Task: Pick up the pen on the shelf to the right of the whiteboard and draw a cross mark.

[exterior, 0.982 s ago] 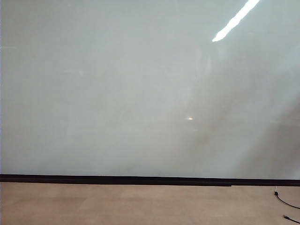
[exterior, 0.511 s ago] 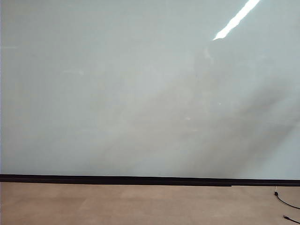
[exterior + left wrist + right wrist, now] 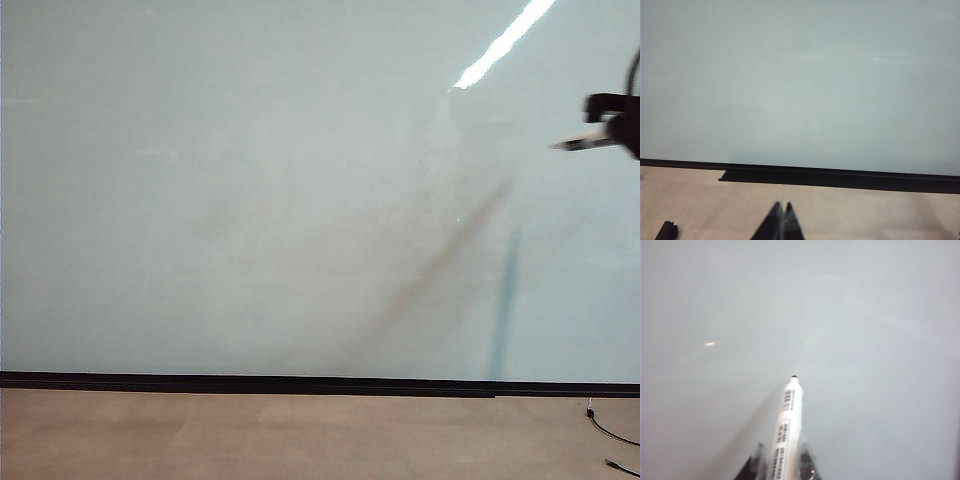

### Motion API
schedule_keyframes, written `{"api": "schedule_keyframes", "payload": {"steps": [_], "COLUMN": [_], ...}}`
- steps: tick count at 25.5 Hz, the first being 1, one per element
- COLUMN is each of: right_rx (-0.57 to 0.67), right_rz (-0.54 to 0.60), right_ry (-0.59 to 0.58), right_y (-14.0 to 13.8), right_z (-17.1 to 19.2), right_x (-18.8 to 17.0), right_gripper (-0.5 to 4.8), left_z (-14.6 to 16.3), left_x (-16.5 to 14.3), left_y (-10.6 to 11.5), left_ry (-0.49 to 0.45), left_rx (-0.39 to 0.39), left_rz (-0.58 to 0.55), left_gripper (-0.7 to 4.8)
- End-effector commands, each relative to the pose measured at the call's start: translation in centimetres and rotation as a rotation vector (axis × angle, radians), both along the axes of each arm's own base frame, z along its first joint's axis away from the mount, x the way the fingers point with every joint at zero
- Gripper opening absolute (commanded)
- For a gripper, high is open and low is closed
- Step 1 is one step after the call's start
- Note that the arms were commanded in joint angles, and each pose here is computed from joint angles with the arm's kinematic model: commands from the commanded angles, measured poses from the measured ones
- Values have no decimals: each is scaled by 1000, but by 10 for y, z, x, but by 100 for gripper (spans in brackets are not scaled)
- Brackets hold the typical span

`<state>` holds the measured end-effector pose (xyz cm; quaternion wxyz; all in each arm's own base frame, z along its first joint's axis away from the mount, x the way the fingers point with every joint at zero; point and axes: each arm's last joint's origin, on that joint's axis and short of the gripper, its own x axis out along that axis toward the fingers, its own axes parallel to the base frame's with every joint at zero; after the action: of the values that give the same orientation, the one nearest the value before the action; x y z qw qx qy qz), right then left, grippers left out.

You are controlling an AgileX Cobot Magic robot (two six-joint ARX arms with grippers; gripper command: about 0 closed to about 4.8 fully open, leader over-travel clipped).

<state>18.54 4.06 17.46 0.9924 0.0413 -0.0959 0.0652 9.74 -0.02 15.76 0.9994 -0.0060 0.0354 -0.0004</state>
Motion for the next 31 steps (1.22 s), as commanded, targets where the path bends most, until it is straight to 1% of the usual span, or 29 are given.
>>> {"api": "schedule_keyframes", "payload": {"steps": [1,8,10,15,17,20,25,27,31], "right_rx": [15,38,89,177,236,281,307,309,310], "right_rz": [147,313,415,494,510,496,476,450,436], "right_ry": [44,100,127,140,118,96,122,116,98], "right_y": [22,39,47,58,64,68,81,86,89], "right_z": [2,12,14,12,8,3,-2,-2,1], "right_x": [3,18,31,48,58,64,69,69,72], "right_gripper": [-5,-5,-5,-5,-5,-5,-5,-5,-5], "left_z": [1,1,1,1,1,1,1,2,1], "left_x": [0,0,0,0,0,0,0,0,0], "left_y": [0,0,0,0,0,0,0,0,0], "left_ry": [-8,-8,-8,-8,-8,-8,-8,-8,-8], "left_rx": [4,4,4,4,4,4,4,4,4], "left_rz": [-4,-4,-4,-4,-4,-4,-4,-4,-4], "left_gripper": [-5,-4,-4,-5,-4,-5,-4,-4,-5]}}
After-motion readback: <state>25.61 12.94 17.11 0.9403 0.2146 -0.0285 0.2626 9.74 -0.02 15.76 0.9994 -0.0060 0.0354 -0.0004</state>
